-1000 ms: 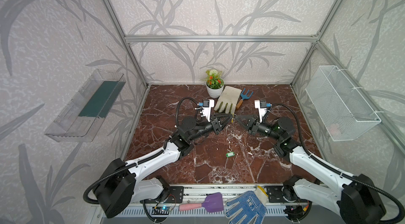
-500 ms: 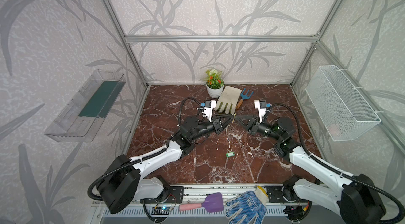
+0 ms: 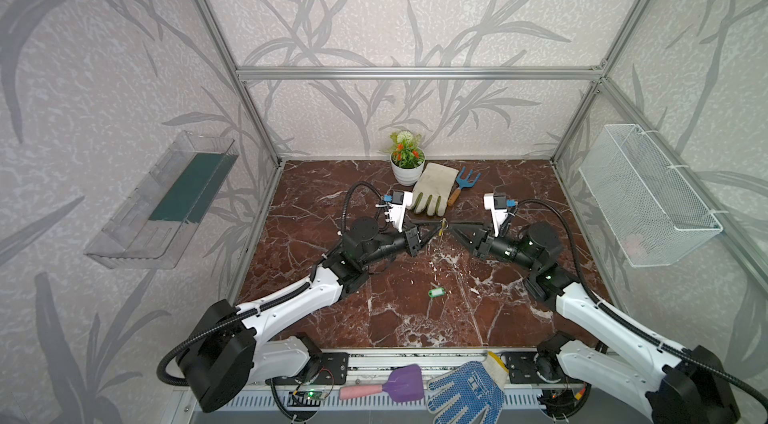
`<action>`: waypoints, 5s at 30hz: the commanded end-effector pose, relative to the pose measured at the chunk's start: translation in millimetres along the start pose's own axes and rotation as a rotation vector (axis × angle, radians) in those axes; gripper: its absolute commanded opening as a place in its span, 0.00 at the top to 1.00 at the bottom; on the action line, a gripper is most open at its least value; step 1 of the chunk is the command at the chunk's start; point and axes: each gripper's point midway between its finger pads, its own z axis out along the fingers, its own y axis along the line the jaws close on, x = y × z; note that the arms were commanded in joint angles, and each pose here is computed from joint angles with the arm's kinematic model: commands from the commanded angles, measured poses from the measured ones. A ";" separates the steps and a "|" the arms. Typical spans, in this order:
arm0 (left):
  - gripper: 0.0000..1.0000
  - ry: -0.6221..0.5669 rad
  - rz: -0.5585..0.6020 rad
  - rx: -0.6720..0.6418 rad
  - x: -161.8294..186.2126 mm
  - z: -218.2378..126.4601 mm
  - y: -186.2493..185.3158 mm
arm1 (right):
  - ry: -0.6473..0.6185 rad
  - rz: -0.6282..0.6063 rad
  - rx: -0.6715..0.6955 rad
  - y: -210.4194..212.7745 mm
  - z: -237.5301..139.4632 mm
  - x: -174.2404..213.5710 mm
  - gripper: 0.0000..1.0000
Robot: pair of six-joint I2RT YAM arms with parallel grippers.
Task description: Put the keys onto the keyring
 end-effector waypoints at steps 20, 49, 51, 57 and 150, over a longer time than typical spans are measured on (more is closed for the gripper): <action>1.00 0.170 0.117 -0.017 12.1 7.2 -8.0 | 0.238 -0.328 0.179 4.8 0.8 10.8 0.79; 1.00 0.183 0.129 0.053 15.8 8.5 -24.2 | 0.269 -0.302 0.143 4.6 14.8 18.6 0.81; 1.00 0.183 0.129 0.053 15.9 8.6 -24.3 | 0.269 -0.302 0.132 6.7 15.4 19.3 0.81; 1.00 0.177 0.133 0.052 14.6 7.3 -25.4 | 0.264 -0.292 0.102 13.1 14.9 19.3 0.98; 1.00 0.129 -0.033 0.367 -2.2 20.6 -62.9 | -0.027 -0.065 0.042 -4.9 -13.8 -20.9 1.00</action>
